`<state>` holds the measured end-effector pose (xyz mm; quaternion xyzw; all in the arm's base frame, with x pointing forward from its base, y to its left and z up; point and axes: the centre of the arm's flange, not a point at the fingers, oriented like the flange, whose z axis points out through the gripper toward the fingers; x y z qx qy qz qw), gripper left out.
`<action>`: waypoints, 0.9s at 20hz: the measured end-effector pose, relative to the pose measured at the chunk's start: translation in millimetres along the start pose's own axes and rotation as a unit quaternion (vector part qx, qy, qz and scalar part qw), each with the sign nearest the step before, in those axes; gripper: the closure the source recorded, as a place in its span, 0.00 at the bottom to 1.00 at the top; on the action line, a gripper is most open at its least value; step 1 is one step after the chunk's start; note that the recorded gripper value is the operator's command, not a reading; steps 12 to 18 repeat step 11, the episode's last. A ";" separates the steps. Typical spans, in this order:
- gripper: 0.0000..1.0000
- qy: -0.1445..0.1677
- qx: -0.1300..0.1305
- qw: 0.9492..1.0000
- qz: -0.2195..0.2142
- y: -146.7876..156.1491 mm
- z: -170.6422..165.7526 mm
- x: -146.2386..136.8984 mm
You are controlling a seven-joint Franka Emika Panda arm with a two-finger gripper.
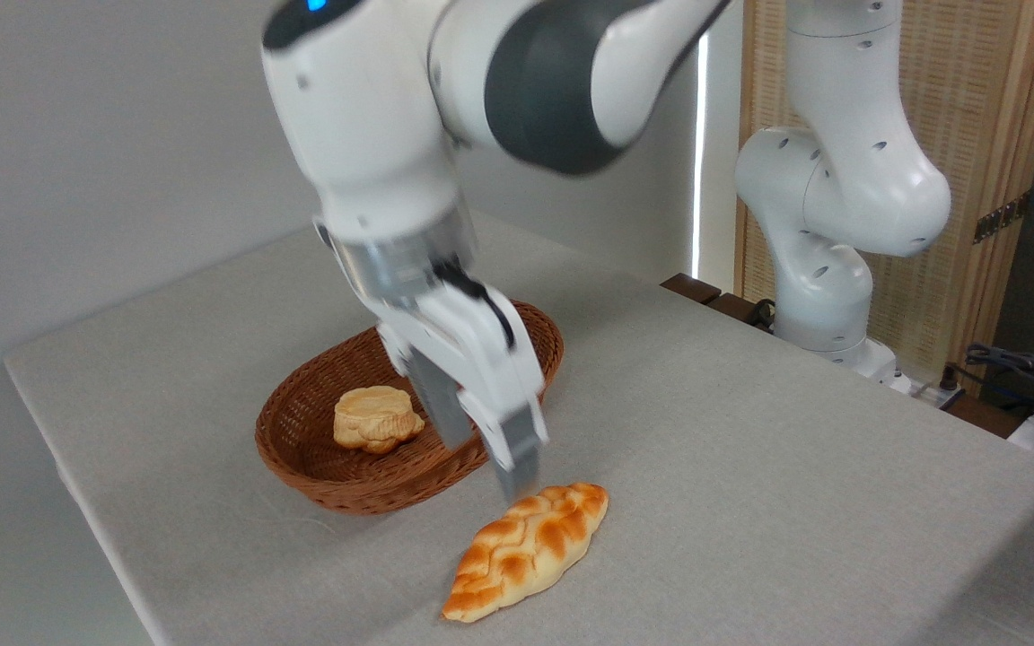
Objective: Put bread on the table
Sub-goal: 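Lower the braided roll onto the table beside the basket and release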
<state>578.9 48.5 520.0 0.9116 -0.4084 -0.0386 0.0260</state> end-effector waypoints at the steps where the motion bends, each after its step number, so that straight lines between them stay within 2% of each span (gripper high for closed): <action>1: 0.00 0.008 0.008 1.000 0.002 1.6 -11.4 2.7; 4: 0.00 0.042 0.038 0.998 0.013 11.9 -56.7 12.3; 7: 0.00 0.055 0.050 0.997 0.016 17.9 -75.0 14.0; 11: 0.00 0.090 0.036 0.995 0.006 21.1 -85.4 11.9; 18: 0.00 0.090 0.036 0.995 0.006 21.1 -85.4 11.9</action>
